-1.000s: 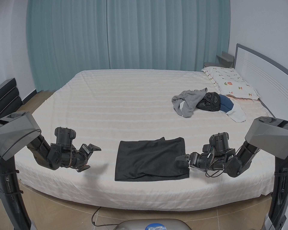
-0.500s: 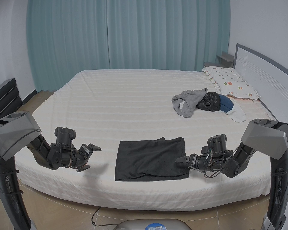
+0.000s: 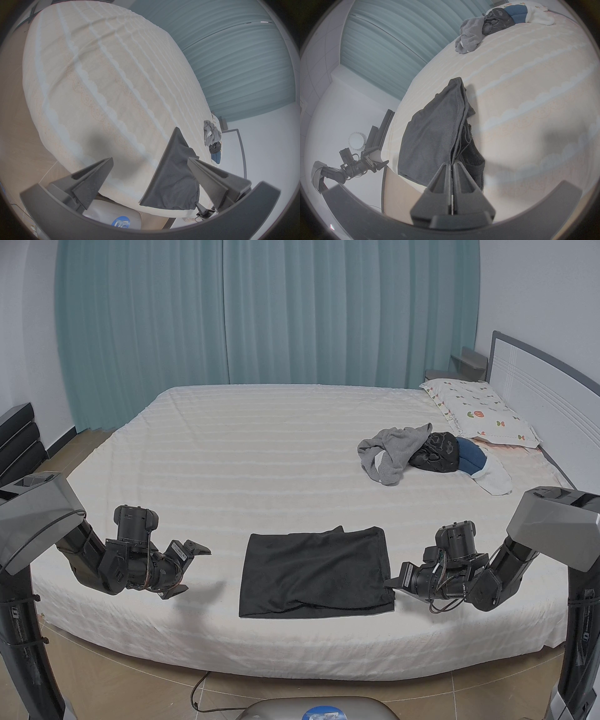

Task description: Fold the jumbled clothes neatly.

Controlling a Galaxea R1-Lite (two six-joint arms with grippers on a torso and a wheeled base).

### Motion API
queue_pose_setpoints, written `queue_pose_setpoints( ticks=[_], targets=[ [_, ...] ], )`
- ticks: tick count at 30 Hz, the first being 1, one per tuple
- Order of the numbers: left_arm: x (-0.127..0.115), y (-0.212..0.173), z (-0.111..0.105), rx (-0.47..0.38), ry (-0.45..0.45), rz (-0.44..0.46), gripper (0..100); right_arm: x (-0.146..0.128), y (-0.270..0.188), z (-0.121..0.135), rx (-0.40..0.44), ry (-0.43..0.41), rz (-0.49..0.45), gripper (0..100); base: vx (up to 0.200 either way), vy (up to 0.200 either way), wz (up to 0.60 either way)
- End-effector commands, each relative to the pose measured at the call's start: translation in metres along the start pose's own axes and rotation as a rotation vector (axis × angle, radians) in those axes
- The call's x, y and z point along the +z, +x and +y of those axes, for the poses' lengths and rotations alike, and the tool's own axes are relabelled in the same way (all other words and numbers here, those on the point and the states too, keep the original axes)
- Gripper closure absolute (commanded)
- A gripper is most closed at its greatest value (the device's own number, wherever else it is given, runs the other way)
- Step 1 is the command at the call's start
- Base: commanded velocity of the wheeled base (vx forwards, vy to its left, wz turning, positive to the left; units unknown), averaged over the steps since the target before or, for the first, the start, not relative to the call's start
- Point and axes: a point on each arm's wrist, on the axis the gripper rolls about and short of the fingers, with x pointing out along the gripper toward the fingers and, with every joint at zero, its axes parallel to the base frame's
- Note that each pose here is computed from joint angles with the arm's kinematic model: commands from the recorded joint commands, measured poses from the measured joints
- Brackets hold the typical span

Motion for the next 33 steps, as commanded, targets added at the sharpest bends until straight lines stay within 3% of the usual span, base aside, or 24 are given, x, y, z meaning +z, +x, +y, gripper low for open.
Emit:
queue_pose_setpoints(
  ticks=[1, 31, 32, 33],
  targets=[
    [0.000, 0.000, 0.000, 0.000, 0.000, 0.000, 0, 0.005, -0.014, 0.006, 0.009, -0.007, -0.022, 100, 0.000, 0.000, 0.00],
    [0.000, 0.000, 0.000, 0.000, -0.002, 0.000, 0, -0.011, -0.026, -0.013, -0.080, -0.142, 0.103, 100, 0.000, 0.000, 0.00],
    [0.000, 0.000, 0.000, 0.000, 0.000, 0.000, 0, -0.011, -0.026, -0.013, -0.080, -0.151, 0.104, 0, 0.000, 0.000, 0.00],
    [0.000, 0.000, 0.000, 0.001, 0.000, -0.001, 0, -0.011, -0.026, -0.013, -0.080, -0.154, 0.104, 0, 0.000, 0.000, 0.00]
  ],
)
